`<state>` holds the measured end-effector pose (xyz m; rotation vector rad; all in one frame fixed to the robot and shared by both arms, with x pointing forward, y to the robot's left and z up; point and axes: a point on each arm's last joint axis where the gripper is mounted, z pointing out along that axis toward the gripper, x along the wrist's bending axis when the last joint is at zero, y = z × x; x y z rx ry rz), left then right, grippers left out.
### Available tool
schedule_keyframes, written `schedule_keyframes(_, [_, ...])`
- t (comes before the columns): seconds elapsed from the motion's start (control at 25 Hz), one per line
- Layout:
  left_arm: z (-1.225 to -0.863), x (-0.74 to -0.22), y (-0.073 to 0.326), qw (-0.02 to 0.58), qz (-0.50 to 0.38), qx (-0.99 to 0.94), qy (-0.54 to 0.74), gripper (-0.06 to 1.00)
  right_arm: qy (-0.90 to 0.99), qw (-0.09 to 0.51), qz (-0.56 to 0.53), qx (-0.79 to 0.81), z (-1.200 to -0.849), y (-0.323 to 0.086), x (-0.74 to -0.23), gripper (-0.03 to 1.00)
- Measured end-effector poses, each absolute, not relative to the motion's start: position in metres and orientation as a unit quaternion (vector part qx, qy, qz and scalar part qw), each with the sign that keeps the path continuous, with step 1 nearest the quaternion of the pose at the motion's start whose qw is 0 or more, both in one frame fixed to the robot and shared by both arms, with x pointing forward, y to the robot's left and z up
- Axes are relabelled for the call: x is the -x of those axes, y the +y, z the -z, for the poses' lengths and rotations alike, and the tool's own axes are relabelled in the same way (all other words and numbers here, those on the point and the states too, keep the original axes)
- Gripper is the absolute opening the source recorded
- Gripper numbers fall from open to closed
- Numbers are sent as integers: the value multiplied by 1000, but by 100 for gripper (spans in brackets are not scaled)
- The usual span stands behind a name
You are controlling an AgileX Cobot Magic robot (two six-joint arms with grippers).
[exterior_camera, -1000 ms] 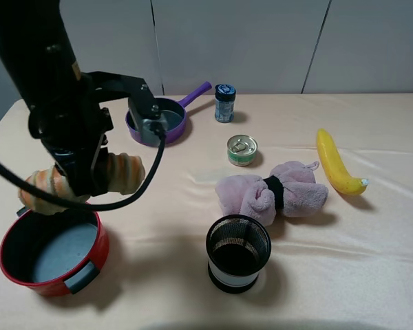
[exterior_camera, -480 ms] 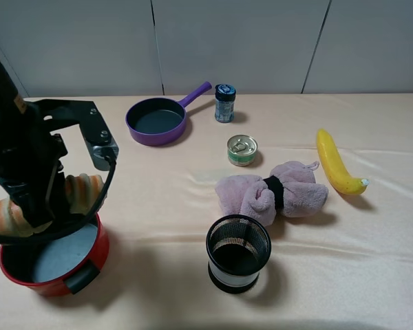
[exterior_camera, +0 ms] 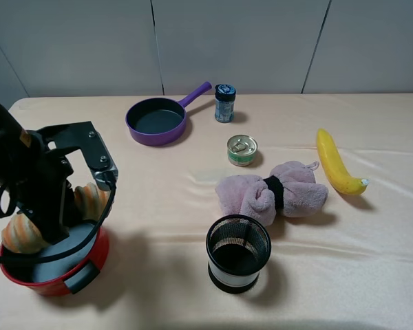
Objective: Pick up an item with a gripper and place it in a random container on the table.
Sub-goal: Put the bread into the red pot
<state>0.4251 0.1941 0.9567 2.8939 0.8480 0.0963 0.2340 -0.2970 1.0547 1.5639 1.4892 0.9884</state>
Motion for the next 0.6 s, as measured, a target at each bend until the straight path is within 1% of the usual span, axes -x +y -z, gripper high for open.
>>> schedule_keyframes(0.28, [-951, -422, 196, 64, -33, -955, 287, 26, 582, 374, -386, -611, -1055, -297, -234, 69])
schedule_keyframes(0.6, [-950, -418, 199, 43, -21, -954, 295, 26, 582, 374, -386, -611, -1055, -297, -234, 69])
